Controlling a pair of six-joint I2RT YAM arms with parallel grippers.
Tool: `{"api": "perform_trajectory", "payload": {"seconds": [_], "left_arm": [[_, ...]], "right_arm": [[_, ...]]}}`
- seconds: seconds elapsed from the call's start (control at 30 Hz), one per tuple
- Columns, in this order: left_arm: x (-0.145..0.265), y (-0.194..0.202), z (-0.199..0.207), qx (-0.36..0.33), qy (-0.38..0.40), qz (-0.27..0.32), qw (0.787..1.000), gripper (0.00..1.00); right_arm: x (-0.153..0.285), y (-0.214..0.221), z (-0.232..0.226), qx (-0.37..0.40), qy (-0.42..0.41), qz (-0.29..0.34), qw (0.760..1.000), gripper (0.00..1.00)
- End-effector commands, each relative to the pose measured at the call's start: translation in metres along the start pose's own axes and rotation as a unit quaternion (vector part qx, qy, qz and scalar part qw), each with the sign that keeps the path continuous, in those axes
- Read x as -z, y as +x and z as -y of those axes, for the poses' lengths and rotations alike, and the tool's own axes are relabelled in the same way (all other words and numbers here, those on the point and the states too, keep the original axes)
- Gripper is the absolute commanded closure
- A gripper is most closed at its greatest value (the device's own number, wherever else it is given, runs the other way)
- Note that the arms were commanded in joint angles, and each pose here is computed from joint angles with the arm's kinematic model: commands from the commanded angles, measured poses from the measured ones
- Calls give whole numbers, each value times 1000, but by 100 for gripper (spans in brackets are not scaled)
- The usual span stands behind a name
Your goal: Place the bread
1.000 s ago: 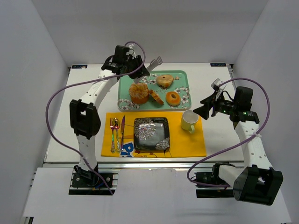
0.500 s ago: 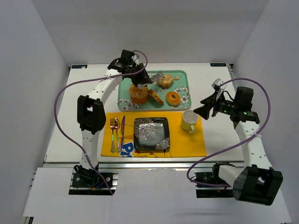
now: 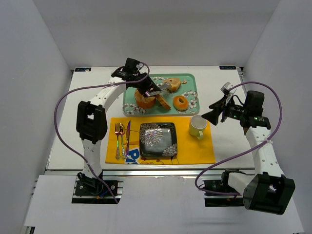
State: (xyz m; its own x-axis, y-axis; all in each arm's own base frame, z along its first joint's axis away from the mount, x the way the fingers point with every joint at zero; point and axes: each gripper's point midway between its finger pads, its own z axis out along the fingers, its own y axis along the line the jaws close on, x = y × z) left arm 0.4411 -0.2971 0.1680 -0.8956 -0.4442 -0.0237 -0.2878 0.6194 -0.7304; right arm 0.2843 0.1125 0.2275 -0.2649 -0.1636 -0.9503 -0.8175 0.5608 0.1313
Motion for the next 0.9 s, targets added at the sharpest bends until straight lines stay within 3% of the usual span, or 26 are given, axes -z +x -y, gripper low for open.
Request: {"api": "perform_trajectory", "payload": {"seconds": [0.0, 0.13, 0.87], "left_arm": [[34, 11, 40, 18, 61, 2, 998, 51], [35, 13, 51, 56, 101, -1, 993, 51], [24, 12, 53, 113, 127, -13, 985, 47]], "right_arm": [[3, -6, -7, 5, -9, 13, 1000, 24], [4, -4, -8, 8, -9, 10, 1000, 24], [3, -1, -9, 4, -11, 8, 1000, 24]]}}
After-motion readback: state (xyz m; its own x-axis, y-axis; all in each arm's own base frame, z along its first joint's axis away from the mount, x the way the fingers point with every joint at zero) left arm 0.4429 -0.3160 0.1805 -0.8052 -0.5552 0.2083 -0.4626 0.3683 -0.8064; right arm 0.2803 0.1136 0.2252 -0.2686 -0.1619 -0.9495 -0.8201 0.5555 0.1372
